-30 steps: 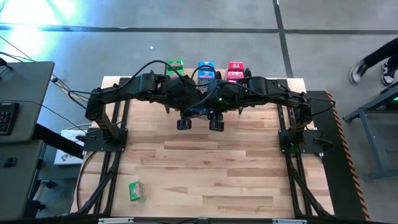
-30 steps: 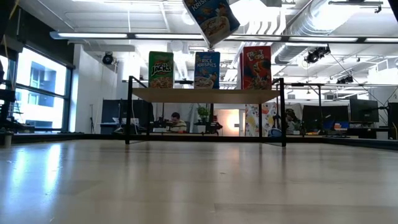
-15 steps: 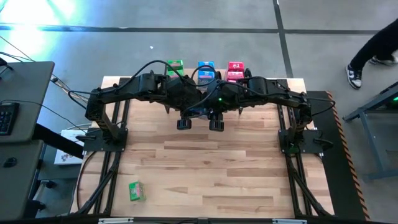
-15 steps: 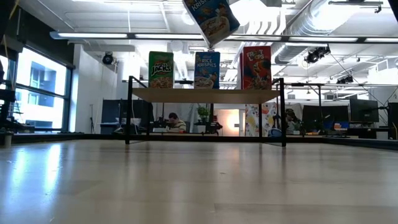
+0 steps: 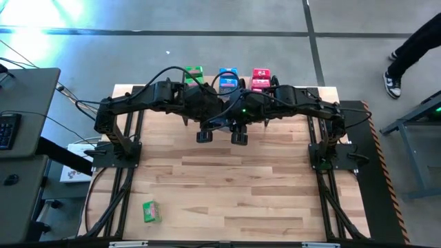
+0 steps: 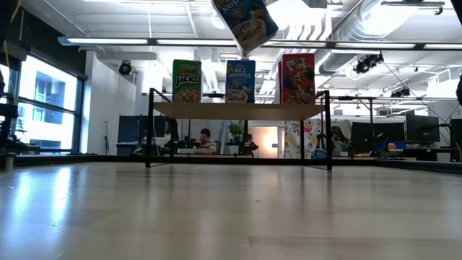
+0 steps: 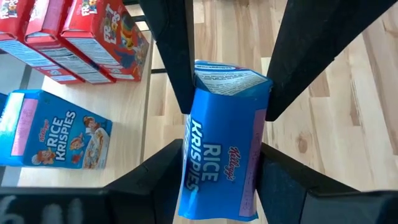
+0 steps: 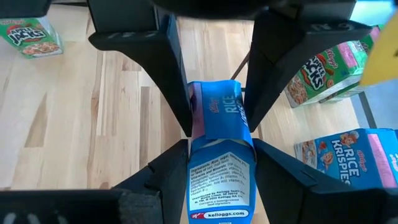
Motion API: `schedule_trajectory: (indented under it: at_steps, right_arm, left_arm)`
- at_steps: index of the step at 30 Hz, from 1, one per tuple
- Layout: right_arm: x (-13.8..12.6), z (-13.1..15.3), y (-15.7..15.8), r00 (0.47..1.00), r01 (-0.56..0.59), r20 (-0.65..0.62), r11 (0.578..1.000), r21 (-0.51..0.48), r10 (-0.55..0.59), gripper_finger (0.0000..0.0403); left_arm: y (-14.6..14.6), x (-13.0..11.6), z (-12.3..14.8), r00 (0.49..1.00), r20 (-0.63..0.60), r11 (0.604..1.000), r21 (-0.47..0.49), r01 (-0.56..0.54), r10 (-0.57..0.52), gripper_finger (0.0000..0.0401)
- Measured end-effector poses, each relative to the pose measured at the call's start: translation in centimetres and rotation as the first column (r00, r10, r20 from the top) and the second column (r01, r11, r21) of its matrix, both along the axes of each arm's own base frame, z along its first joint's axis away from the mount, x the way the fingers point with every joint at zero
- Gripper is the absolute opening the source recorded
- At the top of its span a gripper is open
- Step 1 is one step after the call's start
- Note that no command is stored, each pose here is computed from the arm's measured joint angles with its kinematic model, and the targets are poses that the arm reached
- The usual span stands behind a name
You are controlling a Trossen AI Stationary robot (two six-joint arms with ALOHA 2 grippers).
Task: Stack cereal on shelf
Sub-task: Put the blue cereal box on the shelf
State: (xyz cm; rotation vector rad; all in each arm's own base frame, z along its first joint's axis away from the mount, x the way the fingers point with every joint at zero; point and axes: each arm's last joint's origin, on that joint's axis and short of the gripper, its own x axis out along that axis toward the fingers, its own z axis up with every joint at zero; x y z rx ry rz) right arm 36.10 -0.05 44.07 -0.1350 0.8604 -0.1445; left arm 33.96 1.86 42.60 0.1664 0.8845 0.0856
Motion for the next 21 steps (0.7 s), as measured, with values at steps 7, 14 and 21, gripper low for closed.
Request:
schedule_trajectory:
  at_steps: [7,14,21]
  right_arm:
    - [-0.05,-0.09,0.00,1.000,0.017,-0.007,1.000,0.013,-0.017,0.0161]
    - [-0.25,0.35,-0.05,0.999,0.050,0.009,0.998,0.024,-0.050,0.0161]
    - [-0.37,0.47,-0.12,0.998,0.067,0.014,0.998,0.010,-0.067,0.0160]
  left_arm:
    - [0.01,-0.16,0.07,1.000,-0.005,1.000,0.009,0.008,-0.008,0.0173]
    - [-0.03,-0.82,0.79,1.000,0.020,1.000,0.024,0.018,-0.018,0.0173]
    - [0.03,-0.90,0.95,1.000,0.029,0.999,0.039,-0.003,0.002,0.0173]
